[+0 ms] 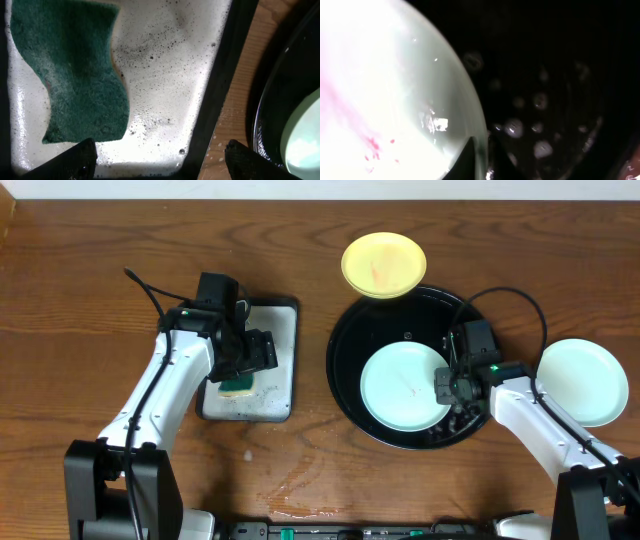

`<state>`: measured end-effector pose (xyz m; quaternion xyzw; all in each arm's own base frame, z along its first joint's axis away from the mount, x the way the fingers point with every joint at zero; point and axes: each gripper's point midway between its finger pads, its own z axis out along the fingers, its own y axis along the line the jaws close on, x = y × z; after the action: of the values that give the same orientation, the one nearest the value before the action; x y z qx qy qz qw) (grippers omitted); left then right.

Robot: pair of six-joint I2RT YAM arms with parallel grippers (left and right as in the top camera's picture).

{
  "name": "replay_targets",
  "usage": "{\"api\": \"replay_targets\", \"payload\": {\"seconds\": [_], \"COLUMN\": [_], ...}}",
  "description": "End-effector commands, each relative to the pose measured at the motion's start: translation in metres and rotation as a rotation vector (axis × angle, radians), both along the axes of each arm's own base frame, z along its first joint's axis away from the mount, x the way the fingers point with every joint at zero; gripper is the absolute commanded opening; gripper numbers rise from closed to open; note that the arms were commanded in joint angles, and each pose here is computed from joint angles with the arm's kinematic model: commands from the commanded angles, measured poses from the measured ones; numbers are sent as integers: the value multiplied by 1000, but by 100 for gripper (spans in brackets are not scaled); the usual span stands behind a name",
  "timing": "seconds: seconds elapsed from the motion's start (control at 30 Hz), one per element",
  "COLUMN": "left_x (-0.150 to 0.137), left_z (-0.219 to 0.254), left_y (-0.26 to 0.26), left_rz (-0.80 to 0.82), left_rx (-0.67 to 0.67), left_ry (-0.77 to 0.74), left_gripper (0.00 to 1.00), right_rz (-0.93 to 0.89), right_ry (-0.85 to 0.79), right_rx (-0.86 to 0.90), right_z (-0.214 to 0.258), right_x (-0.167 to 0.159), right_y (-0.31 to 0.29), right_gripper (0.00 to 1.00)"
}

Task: Clean dirty plates on tray and stack at the side
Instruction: 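Grasp the green sponge in the soapy tray with the left gripper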

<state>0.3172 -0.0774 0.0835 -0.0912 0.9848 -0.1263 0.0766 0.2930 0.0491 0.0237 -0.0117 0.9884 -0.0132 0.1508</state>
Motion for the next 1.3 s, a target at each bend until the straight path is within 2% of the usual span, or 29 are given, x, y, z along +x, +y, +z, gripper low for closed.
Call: {"api": "replay_targets", "payload": {"seconds": [0.0, 0.03, 0.1, 0.23, 0.43, 0.5, 0.57, 0.67, 0.7, 0.93, 1.2, 1.27], "left_x": [-5, -6, -8, -11, -11, -11, -11, -12, -13, -22, -28, -26], "left_z": [-1, -2, -3, -5, -6, -6, -6, -6, -6, -16, -72, -78], "left_y": [3, 5, 7, 8, 8, 8, 8, 8, 8, 22, 32, 38], "left_rz": [-2, 0, 2, 2, 2, 3, 3, 3, 3, 14, 29, 39], "left_rx": [16, 27, 40, 44, 45, 45, 44, 45, 46, 122, 166, 200], "left_ry": [5, 6, 16, 29, 33, 33, 32, 37, 42, 72, 5, -20], "left_gripper": [82, 82, 82, 82, 82, 82, 82, 82, 82, 82, 81, 73], "right_rz": [-9, -13, -91, -246, -324, -359, -375, -379, -380, -300, -261, -261], "right_ry": [-2, 16, 80, 174, 212, 209, 206, 200, 192, 123, 135, 139], "right_rx": [0, 38, 146, 225, 360, 378, 383, 362, 341, 286, 266, 266], "right_z": [6, 5, 2, -5, -24, -29, -32, -33, -34, -21, -20, -20], "right_x": [2, -1, -12, -30, -36, -35, -34, -33, -32, -14, -17, -18], "right_y": [-5, -2, 2, -7, 6, 8, 8, 5, 1, -7, -8, -8], "right_gripper": [31, 38, 45, 46, 38, 27, 25, 4, 1, 1, 1, 1]}}
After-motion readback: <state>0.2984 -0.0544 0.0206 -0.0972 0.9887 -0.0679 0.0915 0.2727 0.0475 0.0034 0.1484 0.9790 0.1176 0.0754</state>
